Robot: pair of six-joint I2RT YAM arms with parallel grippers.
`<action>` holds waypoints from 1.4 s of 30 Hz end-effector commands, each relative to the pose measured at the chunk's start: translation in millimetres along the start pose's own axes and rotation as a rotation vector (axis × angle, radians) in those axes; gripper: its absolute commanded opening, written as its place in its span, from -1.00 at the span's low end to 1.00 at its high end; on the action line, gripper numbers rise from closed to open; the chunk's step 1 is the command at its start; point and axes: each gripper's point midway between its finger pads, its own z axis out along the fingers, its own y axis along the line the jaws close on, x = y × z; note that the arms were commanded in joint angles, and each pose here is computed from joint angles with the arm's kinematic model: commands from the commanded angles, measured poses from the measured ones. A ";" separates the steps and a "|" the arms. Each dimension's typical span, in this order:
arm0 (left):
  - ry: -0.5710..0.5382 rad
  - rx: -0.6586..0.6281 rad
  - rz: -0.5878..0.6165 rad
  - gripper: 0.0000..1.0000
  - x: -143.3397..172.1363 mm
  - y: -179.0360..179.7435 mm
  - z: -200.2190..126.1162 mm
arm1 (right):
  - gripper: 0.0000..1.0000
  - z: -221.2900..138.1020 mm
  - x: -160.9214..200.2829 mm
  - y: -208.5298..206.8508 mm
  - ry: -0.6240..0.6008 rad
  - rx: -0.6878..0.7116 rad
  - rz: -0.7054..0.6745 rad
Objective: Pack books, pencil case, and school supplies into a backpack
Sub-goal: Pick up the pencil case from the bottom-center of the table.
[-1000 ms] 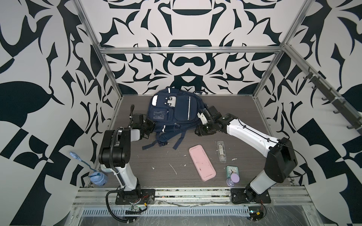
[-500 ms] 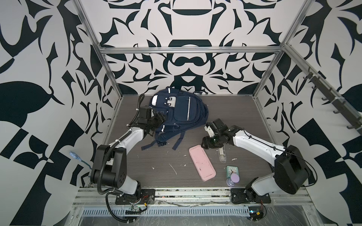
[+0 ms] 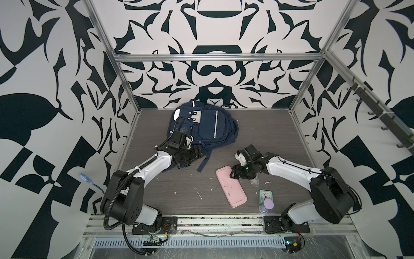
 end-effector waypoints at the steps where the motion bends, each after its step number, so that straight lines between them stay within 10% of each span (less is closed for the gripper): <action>1: 0.121 0.041 0.056 0.39 38.2 -9.8 4.6 | 0.36 -3.4 1.3 8.0 -0.020 -0.062 0.017; 19: 0.403 0.174 0.114 0.38 125.6 -16.9 40.0 | 0.32 5.0 32.2 -2.3 0.023 -0.105 0.075; 42: 0.495 0.213 0.018 0.25 149.0 -2.5 65.8 | 0.34 21.1 50.3 12.5 0.046 -0.314 0.172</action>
